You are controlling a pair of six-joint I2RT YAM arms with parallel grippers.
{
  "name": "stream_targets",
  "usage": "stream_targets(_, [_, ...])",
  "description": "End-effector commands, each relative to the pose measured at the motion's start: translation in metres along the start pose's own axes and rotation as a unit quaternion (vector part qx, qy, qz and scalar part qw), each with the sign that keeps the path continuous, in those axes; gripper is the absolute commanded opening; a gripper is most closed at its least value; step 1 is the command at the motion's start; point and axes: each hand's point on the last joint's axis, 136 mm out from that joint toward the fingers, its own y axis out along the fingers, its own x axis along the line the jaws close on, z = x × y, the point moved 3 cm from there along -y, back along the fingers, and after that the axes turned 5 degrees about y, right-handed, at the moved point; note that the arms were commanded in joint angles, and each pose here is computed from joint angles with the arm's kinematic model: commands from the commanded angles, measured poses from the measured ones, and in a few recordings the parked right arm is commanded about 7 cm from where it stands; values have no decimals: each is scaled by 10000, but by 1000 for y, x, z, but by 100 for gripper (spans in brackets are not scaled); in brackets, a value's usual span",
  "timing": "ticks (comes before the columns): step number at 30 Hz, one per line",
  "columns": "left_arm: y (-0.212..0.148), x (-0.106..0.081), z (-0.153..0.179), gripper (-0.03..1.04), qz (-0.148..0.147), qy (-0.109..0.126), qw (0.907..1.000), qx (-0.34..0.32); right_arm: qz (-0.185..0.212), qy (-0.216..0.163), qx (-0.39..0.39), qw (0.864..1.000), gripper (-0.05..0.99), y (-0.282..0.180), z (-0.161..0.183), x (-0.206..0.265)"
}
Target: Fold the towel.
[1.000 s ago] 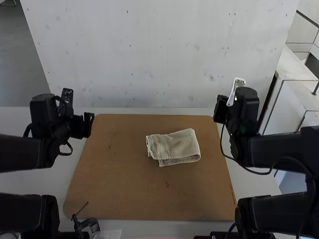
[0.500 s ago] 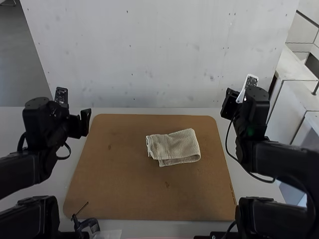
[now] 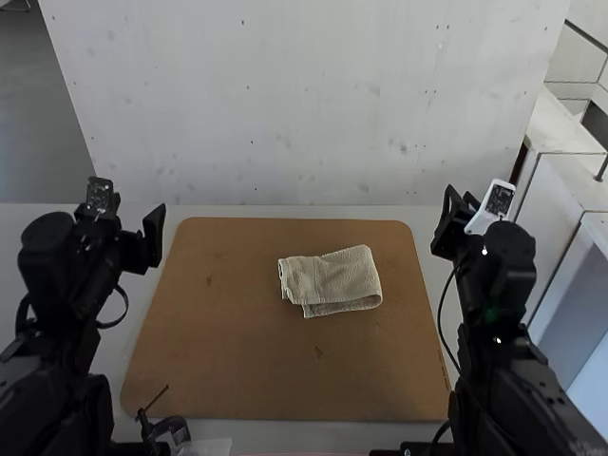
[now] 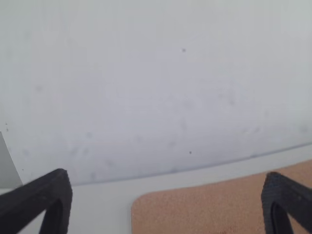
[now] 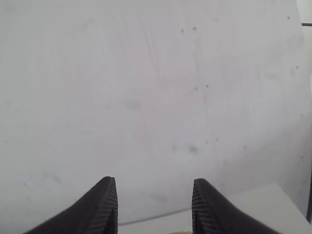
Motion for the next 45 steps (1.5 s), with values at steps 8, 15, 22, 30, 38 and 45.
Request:
stream_targets(8, [-14,2,-18,85,-153,156,9979,-605,84,-344,112,9993,42,-9,6,-5])
stream_targets(15, [-21,0,-22,85,-177,283,9965,-762,151,-376,419,9983,65,-18,19,-9])
stream_targets(22, [-21,0,-21,85,-184,301,9966,-746,252,-574,755,9952,80,-20,33,-15])
stream_targets(30, [-25,-5,-24,85,-92,400,9958,-823,447,-585,685,9949,93,-26,30,-24])
stream_targets(38, [-26,-6,-23,85,-84,403,9958,-817,331,-569,1035,9925,96,-31,45,-22])
stream_targets(45, [-26,-10,-23,85,43,386,9959,-821,336,-561,1105,9917,96,-31,47,-23])
